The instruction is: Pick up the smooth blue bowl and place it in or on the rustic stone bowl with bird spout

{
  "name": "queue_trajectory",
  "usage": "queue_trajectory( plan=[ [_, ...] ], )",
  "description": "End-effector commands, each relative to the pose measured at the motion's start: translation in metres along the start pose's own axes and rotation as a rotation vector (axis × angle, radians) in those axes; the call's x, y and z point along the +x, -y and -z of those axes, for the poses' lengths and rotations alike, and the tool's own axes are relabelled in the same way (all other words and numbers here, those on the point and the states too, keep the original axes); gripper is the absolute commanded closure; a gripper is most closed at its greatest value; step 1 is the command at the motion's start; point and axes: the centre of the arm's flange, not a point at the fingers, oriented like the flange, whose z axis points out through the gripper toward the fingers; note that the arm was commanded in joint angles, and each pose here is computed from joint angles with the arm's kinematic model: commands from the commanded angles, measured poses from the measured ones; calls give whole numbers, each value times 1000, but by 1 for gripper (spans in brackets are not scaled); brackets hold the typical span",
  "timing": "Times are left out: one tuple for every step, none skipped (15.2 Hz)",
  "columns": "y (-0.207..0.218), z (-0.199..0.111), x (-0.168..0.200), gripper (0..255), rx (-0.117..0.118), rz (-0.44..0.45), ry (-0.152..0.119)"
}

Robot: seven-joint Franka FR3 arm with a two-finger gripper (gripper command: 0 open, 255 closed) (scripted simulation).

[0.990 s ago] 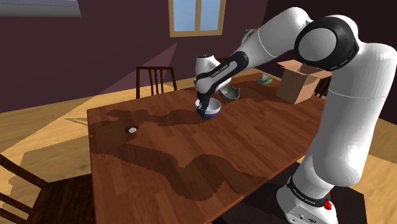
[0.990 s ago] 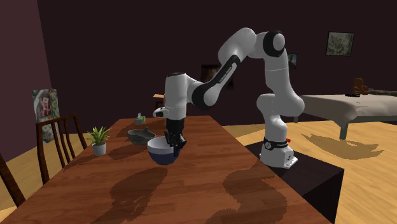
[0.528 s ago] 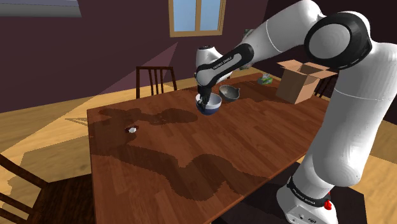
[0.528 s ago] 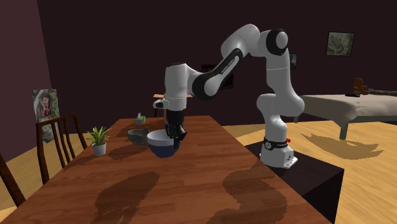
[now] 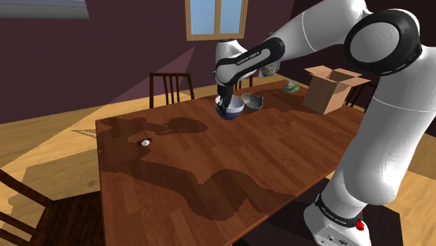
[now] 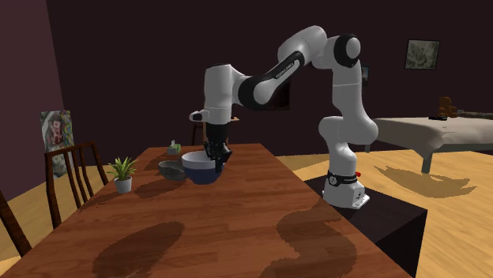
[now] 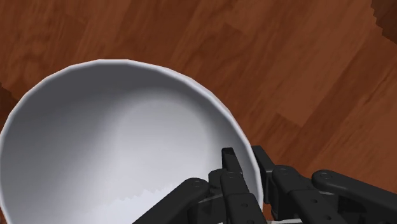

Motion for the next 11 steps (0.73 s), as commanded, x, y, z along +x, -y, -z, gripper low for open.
queue_trajectory(
  plan=[
    [-1, 11, 0, 255, 0, 0, 0],
    [-2, 16, 0, 255, 0, 0, 0],
    [-2, 21, 0, 255, 0, 0, 0],
    [-3, 27, 0, 255, 0, 0, 0],
    [-3, 32, 0, 255, 0, 0, 0],
    [-4, 37, 0, 255, 0, 0, 0],
    [-4, 42, 0, 255, 0, 0, 0],
    [-5, 48, 0, 255, 0, 0, 0],
    [-5, 53, 0, 255, 0, 0, 0],
    [-6, 55, 0, 255, 0, 0, 0],
    [-19, 55, -2, 255, 0, 0, 0]
  ],
)
